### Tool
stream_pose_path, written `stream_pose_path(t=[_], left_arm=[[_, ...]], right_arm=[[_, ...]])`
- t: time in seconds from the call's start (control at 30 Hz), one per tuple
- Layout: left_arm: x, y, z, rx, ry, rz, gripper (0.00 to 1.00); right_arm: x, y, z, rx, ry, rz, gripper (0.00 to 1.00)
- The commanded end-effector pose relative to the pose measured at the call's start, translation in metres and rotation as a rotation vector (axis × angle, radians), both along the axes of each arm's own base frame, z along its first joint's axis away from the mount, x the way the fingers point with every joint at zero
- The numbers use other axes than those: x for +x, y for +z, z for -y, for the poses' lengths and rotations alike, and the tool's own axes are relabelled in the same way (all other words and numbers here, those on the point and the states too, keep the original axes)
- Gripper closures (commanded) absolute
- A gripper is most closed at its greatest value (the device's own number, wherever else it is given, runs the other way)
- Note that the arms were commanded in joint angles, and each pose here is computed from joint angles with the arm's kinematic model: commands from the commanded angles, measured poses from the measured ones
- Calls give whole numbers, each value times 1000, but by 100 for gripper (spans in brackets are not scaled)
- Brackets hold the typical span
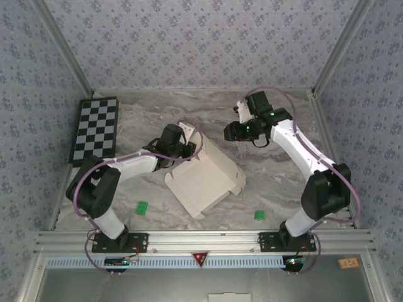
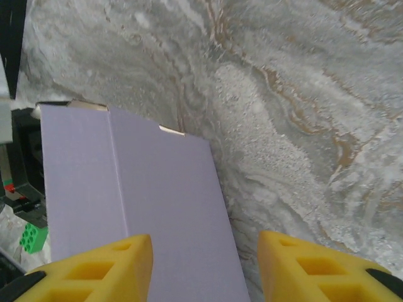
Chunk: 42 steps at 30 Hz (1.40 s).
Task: Fold the paper box
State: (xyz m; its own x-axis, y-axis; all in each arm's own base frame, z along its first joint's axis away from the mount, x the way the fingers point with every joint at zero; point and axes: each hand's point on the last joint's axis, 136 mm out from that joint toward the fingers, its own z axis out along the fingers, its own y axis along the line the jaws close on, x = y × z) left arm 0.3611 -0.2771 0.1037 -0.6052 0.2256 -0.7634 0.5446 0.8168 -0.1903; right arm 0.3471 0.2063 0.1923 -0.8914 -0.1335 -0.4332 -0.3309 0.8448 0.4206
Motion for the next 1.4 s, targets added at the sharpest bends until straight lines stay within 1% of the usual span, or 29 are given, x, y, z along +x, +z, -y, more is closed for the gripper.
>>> stream_pose_path(t=[0.0, 0.2, 0.33, 0.5, 0.57, 0.77, 0.9, 1.13, 1.37], left_arm=[[-13, -15, -1, 10, -22, -43, 90], [-15, -11, -3, 6, -23, -34, 90], [-17, -11, -4, 9, -27, -33, 90], [-17, -9, -3, 11, -32, -29, 90], [-17, -8, -3, 11, -34, -26, 90], [-17, -6, -3, 11, -35, -28, 90], [-18, -6, -2, 11, -38, -31, 90], [-20, -5, -1, 6, -45, -33, 83], [-24, 0, 1, -6, -59, -27, 71]], right_arm=[[-15, 5, -17, 13, 90, -37, 51], [-26, 0, -27, -22, 139, -50, 49], [-25, 9, -26, -40, 129, -22, 47], [-24, 19, -28, -15, 113, -2, 46], [-25, 18, -30, -11, 117, -5, 47], [-29, 5, -35, -34, 136, -38, 53], [-33, -3, -38, -64, 149, -48, 54], [-37, -21, -40, -130, 164, -66, 53], [-38, -35, -41, -160, 171, -79, 54]])
